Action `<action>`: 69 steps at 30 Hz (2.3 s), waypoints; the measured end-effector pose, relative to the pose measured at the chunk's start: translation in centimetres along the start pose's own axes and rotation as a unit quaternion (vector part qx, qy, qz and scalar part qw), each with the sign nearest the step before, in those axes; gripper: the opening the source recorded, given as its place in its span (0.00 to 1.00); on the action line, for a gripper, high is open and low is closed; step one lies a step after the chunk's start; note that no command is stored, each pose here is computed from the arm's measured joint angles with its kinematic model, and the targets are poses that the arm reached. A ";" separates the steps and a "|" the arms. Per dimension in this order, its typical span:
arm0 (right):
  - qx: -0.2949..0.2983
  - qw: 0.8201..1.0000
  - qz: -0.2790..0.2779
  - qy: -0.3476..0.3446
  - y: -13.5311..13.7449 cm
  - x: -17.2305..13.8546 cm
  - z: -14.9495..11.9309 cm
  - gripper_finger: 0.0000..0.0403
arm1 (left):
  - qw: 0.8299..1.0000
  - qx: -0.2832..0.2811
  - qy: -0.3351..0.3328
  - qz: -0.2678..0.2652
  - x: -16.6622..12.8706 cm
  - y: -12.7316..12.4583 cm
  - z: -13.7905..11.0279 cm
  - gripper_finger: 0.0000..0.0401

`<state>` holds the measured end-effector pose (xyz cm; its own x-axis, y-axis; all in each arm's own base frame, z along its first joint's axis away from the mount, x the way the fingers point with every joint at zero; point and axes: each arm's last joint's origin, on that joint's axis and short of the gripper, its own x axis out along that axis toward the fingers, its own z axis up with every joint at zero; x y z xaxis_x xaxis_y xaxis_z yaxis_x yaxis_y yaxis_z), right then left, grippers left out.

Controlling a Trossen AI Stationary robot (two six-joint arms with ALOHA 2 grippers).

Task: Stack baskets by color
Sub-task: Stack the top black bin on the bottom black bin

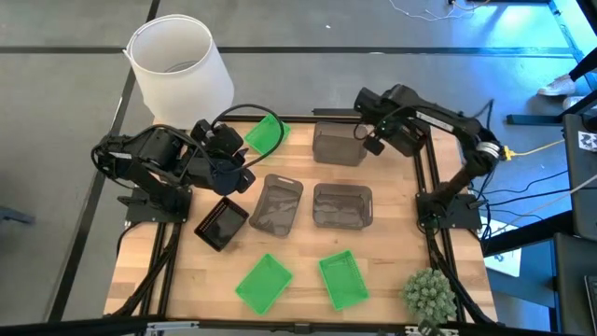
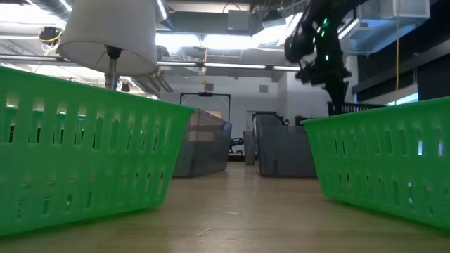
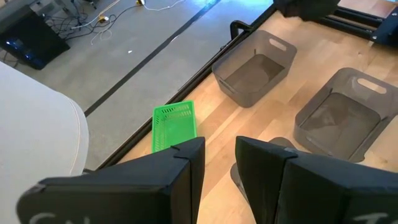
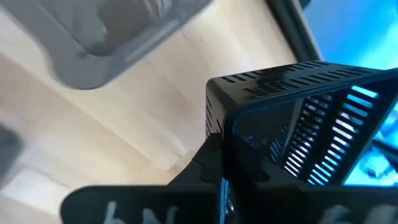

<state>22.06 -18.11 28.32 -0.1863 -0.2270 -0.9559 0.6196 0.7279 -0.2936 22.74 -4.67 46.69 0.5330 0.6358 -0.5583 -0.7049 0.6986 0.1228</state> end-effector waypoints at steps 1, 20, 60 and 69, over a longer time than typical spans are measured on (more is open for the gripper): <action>-0.005 1.000 0.001 -0.017 0.3 -0.9 -0.3 0.01 | 1.000 0.000 0.000 0.000 0.0 0.0 0.0 0.21; -0.176 0.921 0.072 -0.339 8.7 -14.1 -4.8 0.01 | 0.984 -0.089 0.149 -0.042 2.4 -2.0 -2.9 0.21; -0.222 0.861 0.113 -0.443 9.6 -18.2 -5.5 0.01 | 0.934 -0.071 0.331 0.113 7.6 -5.9 -23.2 0.21; -0.221 0.862 0.113 -0.442 9.7 -18.2 -5.5 0.01 | 0.931 -0.073 0.333 0.133 11.3 -4.6 -26.3 0.21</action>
<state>27.24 -3.41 42.84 0.6766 -0.3088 -0.6685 0.1767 0.9494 -0.2597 19.72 -9.32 18.23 -0.0437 0.4023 -0.9144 -0.8524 0.4623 0.2441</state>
